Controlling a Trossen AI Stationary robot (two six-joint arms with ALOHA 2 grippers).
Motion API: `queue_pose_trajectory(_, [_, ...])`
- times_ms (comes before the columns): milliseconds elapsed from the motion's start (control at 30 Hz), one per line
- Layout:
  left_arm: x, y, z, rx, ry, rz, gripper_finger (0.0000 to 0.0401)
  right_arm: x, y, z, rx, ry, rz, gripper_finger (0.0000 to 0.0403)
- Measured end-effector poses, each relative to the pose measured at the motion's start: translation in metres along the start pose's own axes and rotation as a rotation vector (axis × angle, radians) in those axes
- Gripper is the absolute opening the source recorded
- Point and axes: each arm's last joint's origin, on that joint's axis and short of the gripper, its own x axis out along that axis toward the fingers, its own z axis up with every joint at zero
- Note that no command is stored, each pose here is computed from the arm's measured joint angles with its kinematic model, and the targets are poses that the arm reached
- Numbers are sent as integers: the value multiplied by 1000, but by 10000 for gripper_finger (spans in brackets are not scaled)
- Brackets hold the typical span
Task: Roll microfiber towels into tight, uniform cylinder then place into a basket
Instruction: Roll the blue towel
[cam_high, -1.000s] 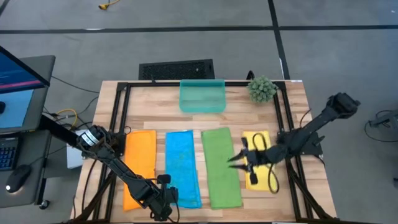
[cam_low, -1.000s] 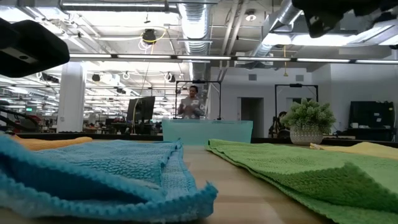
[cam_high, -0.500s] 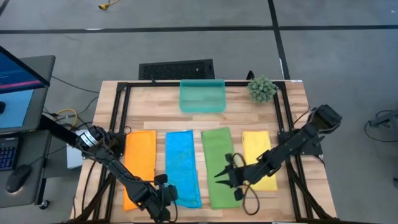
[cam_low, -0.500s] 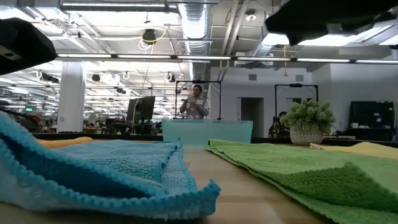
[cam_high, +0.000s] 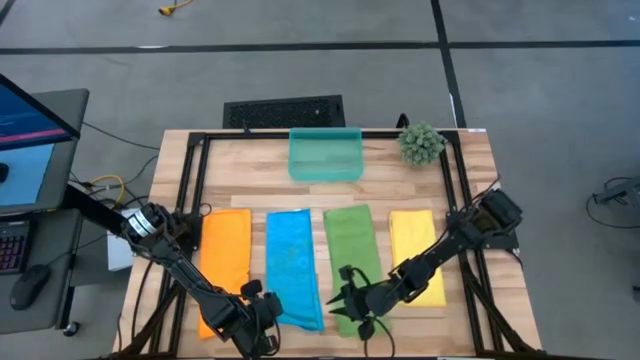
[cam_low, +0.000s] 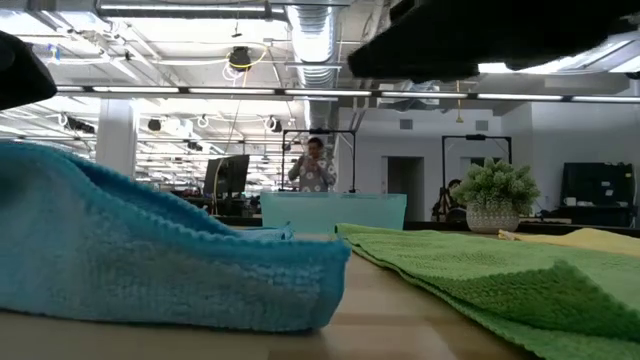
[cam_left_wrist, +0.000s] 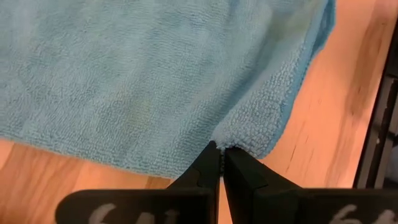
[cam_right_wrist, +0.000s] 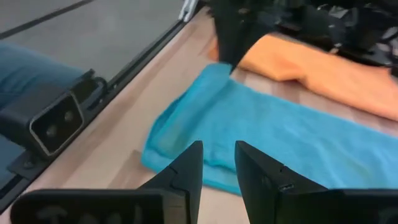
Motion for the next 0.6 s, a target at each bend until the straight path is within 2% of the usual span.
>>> queue_pose_trajectory(300, [0, 1, -1, -20, 7, 12, 0, 16, 4, -1, -2, 10, 5, 124])
queue_pose_trajectory(600, [1, 3, 0, -27, 0, 33, 0, 14, 9, 1, 78, 0, 37, 185])
